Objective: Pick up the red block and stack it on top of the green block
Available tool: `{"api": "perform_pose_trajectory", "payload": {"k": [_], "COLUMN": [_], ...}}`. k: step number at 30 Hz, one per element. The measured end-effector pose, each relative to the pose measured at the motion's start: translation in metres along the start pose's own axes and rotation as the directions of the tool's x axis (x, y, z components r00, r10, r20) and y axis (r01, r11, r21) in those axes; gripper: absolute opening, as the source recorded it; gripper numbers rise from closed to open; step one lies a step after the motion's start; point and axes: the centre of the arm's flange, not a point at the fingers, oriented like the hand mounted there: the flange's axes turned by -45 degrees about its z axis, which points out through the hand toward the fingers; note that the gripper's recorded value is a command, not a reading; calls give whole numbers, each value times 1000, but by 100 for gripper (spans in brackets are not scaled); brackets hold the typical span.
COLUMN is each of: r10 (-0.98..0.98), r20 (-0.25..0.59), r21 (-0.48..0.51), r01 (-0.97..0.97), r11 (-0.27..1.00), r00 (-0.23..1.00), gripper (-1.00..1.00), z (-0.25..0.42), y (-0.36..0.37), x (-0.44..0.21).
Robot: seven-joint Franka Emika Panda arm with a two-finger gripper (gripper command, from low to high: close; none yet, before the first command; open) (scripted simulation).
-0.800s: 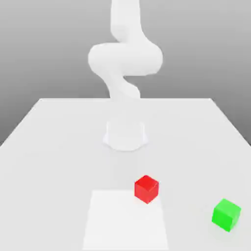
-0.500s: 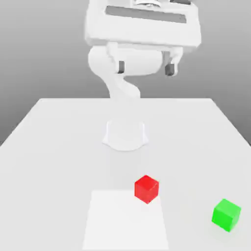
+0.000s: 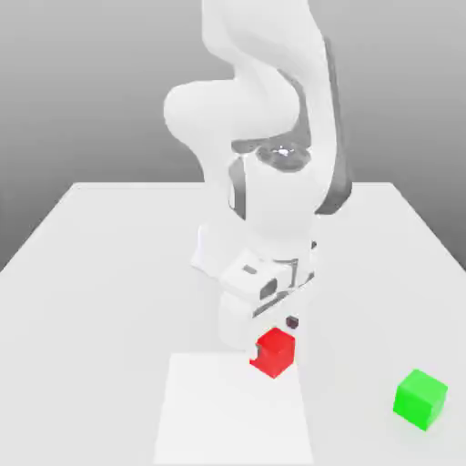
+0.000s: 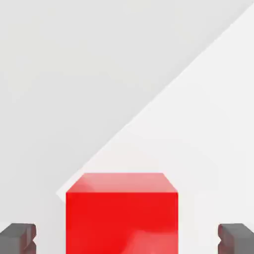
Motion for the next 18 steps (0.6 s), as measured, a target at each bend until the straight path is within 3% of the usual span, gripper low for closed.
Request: {"api": "perform_pose_trajectory", "payload": {"k": [7,15,18], "r10": [0,-2,-65], "r20": [1,1,-1], "r21": [2,1,4], "r01": [0,2,65], "r11": [1000,1000,998], "r00": [1000,1000,998], "gripper": [-100,-100,-100], "z": [2,-56,-68], "y": [0,0,-6], "x": [0,1,36]}}
